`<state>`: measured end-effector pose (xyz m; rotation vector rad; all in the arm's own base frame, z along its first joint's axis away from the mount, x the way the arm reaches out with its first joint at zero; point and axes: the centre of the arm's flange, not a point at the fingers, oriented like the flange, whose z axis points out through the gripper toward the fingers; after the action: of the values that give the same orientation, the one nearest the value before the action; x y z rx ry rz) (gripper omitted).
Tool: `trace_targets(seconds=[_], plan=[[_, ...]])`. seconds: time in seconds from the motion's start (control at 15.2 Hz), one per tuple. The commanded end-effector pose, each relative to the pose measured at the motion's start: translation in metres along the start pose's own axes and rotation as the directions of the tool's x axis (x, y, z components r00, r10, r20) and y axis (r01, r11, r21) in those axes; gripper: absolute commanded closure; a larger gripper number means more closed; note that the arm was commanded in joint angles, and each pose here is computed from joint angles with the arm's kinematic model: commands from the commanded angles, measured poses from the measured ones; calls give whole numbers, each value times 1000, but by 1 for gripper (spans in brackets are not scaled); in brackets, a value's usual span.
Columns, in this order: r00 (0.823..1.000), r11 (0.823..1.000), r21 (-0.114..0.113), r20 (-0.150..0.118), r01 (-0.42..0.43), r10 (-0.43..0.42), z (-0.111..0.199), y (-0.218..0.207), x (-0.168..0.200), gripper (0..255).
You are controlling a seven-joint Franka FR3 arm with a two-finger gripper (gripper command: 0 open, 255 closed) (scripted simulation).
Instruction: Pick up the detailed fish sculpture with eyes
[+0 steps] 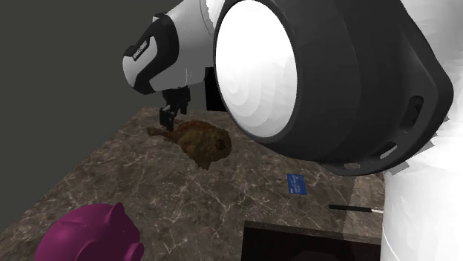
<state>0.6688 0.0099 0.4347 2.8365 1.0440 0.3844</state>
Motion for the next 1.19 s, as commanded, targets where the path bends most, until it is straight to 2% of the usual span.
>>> trace_targets(seconds=[0.0,0.2,0.26,0.86,1.12], plan=[[1000,1000,0,0,0,0,10,-2,-3,0],[1000,1000,0,0,0,0,13,-2,-3,0],[1000,1000,0,0,0,0,14,-2,-4,255],[1000,1000,0,0,0,0,13,-2,-3,255],[1000,1000,0,0,0,0,-7,2,1,255]])
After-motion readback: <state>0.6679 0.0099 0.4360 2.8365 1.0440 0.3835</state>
